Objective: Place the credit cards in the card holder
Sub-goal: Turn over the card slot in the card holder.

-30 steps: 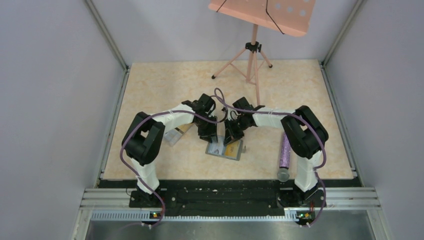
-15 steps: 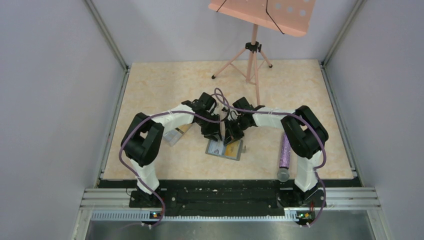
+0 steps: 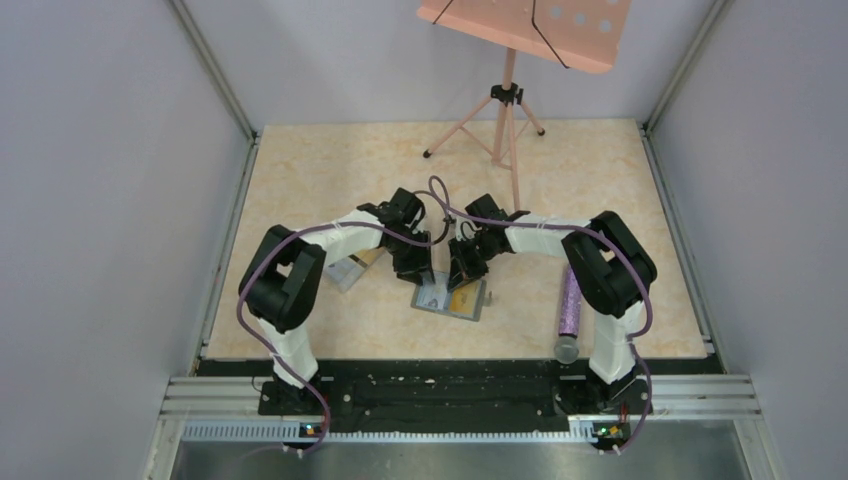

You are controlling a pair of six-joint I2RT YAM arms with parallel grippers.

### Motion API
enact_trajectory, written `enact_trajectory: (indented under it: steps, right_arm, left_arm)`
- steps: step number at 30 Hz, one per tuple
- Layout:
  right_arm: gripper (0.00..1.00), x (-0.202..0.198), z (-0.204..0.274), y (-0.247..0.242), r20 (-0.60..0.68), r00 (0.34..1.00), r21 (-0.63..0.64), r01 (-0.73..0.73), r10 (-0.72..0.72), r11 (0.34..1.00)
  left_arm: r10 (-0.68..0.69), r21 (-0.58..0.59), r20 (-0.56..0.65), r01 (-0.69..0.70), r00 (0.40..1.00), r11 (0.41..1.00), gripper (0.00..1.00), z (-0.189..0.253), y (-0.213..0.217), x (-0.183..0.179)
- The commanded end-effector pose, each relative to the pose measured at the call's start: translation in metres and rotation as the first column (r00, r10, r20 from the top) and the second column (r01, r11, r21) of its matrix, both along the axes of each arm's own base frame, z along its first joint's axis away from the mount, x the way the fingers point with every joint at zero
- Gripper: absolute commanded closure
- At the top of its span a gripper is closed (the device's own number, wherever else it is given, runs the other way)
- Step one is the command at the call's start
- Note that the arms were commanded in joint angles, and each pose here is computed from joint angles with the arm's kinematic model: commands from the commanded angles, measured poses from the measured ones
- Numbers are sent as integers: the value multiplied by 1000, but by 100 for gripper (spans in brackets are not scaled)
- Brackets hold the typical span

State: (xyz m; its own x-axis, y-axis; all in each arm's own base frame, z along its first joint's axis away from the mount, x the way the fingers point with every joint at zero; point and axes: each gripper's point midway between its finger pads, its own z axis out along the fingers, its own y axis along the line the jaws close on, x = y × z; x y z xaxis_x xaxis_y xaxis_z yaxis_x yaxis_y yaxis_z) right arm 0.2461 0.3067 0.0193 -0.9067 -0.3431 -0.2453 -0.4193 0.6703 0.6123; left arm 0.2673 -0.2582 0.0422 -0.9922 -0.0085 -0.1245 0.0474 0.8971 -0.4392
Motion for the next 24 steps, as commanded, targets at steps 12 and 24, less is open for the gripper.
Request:
enact_trajectory:
  steps: [12,24]
  right_arm:
    - [100,-6,-19,-5,-11,1000,-59,-16,16,998]
    - [100,-2,-6,1,7,1000,-19,-10,10,1000]
  left_arm:
    - [-53,-68,-25,51,998,996,68,-3,-20,-7]
    - [-63,-234,18,66,998,970,70,42,-46,-4]
